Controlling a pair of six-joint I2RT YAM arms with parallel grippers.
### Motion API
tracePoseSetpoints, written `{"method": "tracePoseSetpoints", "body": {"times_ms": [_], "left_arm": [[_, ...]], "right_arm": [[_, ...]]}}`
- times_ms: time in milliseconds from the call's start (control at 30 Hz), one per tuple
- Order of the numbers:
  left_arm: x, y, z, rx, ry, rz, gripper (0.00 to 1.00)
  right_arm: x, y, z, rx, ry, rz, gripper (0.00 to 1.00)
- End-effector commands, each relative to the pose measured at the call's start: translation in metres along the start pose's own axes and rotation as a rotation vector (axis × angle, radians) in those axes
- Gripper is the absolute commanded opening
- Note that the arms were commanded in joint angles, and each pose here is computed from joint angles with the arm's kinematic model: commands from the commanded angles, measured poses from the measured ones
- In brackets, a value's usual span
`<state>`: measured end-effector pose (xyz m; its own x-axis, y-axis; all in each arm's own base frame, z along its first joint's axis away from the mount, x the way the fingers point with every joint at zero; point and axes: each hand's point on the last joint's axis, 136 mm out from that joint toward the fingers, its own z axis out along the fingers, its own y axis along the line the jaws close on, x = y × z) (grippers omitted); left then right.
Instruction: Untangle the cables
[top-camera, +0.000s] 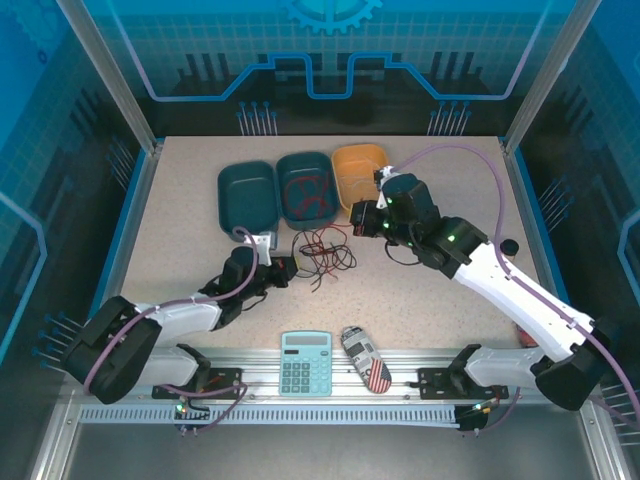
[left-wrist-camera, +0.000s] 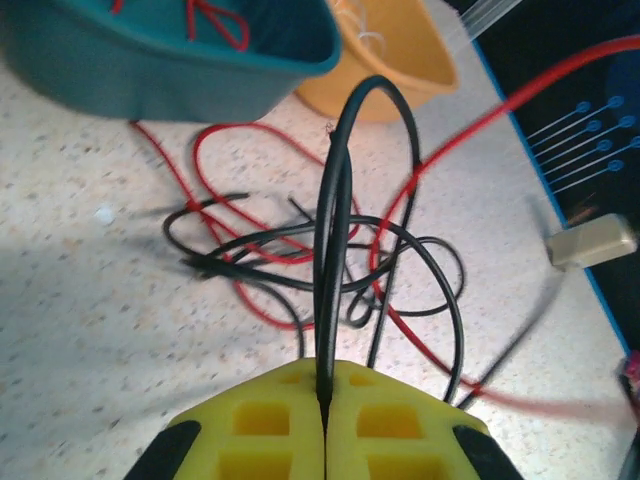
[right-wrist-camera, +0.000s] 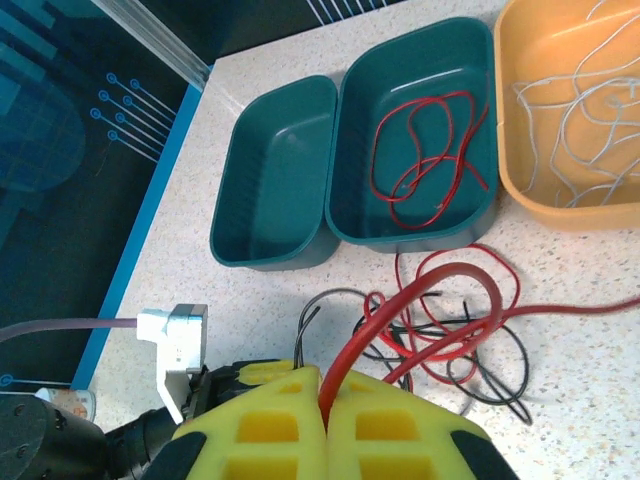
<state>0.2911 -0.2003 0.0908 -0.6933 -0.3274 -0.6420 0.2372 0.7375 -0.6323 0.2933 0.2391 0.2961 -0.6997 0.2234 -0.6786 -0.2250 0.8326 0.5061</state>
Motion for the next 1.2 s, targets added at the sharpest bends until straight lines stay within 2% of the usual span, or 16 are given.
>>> {"method": "tracePoseSetpoints", "body": {"times_ms": [0, 567, 867, 1000, 1167], "left_arm": [[0.009, 0.019, -0.004, -0.073, 0.011, -0.007, 0.0], [0.028, 0.044, -0.005, -0.169, 0.054, -0.042, 0.0], [0.042, 0.05, -0.001, -0.165, 0.09, -0.087, 0.0], [0.044, 0.048, 0.0, -0.145, 0.098, -0.11, 0.11], [0.045, 0.039, -0.001, -0.1, 0.106, -0.13, 0.4]], "right_arm": [[-0.012, -0.006, -0.015, 0.028, -0.034, -0.035, 0.0], [-0.074, 0.056, -0.082, -0.173, -0.185, -0.192, 0.0], [-0.101, 0.091, -0.1, -0.278, -0.236, -0.263, 0.0], [-0.112, 0.102, -0.095, -0.288, -0.25, -0.293, 0.0], [-0.125, 0.113, -0.076, -0.278, -0.24, -0.335, 0.0]]}}
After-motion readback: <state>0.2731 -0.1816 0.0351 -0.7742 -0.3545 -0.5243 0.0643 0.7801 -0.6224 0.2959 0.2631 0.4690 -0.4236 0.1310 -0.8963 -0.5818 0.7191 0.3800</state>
